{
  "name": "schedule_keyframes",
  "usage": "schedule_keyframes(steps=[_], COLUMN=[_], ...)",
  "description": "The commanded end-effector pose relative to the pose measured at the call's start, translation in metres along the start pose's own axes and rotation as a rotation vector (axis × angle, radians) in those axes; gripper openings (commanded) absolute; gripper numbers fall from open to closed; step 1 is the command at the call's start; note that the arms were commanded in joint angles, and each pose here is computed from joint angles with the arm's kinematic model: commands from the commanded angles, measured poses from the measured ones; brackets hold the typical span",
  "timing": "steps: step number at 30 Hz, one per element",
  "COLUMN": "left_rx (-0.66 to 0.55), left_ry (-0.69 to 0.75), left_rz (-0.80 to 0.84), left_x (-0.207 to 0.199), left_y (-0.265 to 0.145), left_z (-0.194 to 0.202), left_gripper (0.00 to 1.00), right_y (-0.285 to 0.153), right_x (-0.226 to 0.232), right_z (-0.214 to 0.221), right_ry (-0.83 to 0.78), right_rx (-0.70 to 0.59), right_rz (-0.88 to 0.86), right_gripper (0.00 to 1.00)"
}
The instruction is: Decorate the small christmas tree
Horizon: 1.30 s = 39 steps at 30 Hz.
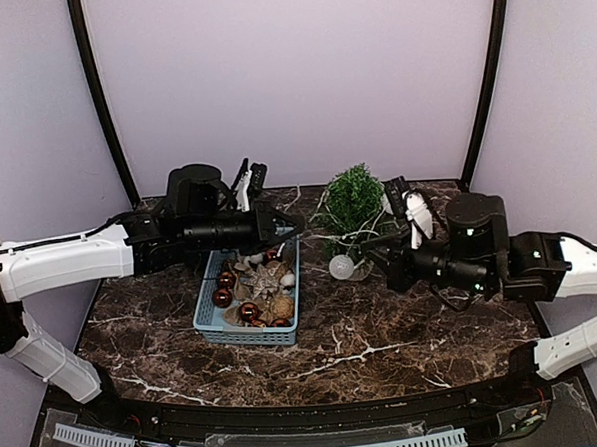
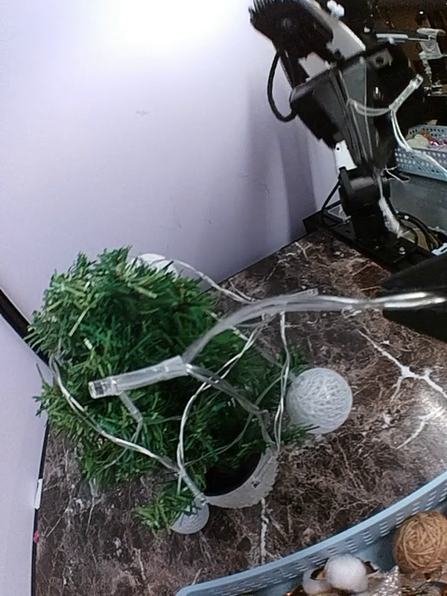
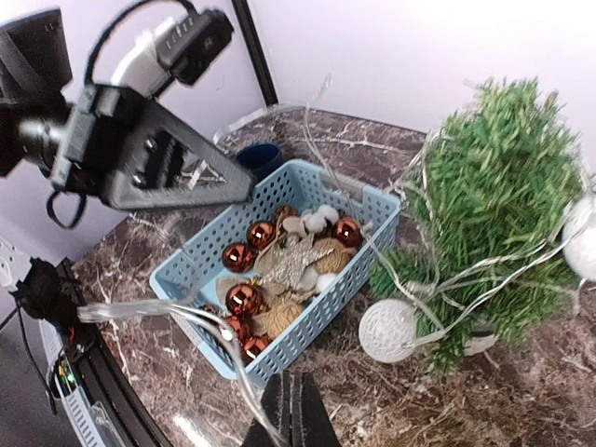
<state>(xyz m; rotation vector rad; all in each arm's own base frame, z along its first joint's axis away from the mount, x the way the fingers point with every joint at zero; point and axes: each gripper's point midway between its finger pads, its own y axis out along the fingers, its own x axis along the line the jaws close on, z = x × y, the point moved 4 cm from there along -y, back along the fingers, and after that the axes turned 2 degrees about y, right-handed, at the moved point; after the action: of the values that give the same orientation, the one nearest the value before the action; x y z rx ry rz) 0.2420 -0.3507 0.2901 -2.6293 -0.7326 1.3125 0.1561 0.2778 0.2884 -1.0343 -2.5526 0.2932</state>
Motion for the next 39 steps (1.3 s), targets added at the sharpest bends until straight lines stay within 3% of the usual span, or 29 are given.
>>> schedule_keyframes(steps=[1, 8, 11, 13, 18, 25, 39], left_rx=[-0.034, -0.03, -0.032, -0.033, -0.061, -0.09, -0.07], left_ry=[-0.015, -0.037, -0.036, -0.035, -0.02, 0.04, 0.233], left_rz=[0.06, 0.038, 0.056, 0.069, 0.102, 0.117, 0.111], left_x=[-0.003, 0.023, 0.028, 0.03, 0.035, 0.04, 0.038], left_y=[0.013, 0.031, 0.035, 0.038, 0.038, 0.033, 0.032], left_z=[-0.024, -0.047, -0.061, -0.069, -0.089, -0.103, -0.103], left_gripper=[0.0, 0.0, 0.05, 0.11, 0.4, 0.66, 0.74], right_y=[-0.014, 0.003, 0.012, 0.019, 0.034, 0.059, 0.063], right_x=[-0.012, -0.024, -0.034, -0.044, -0.072, -0.119, -0.21], right_z=[-0.032, -0.081, -0.099, -0.111, -0.137, -0.153, -0.169], right_ry=[-0.001, 0.03, 0.045, 0.065, 0.119, 0.158, 0.252], right_rx=[0.02, 0.013, -0.003, -0.015, -0.033, -0.001, 0.03], right_rz=[0.155, 0.303, 0.342, 0.367, 0.396, 0.476, 0.648], right_gripper=[0.0, 0.0, 0.0, 0.0, 0.0, 0.0, 0.0])
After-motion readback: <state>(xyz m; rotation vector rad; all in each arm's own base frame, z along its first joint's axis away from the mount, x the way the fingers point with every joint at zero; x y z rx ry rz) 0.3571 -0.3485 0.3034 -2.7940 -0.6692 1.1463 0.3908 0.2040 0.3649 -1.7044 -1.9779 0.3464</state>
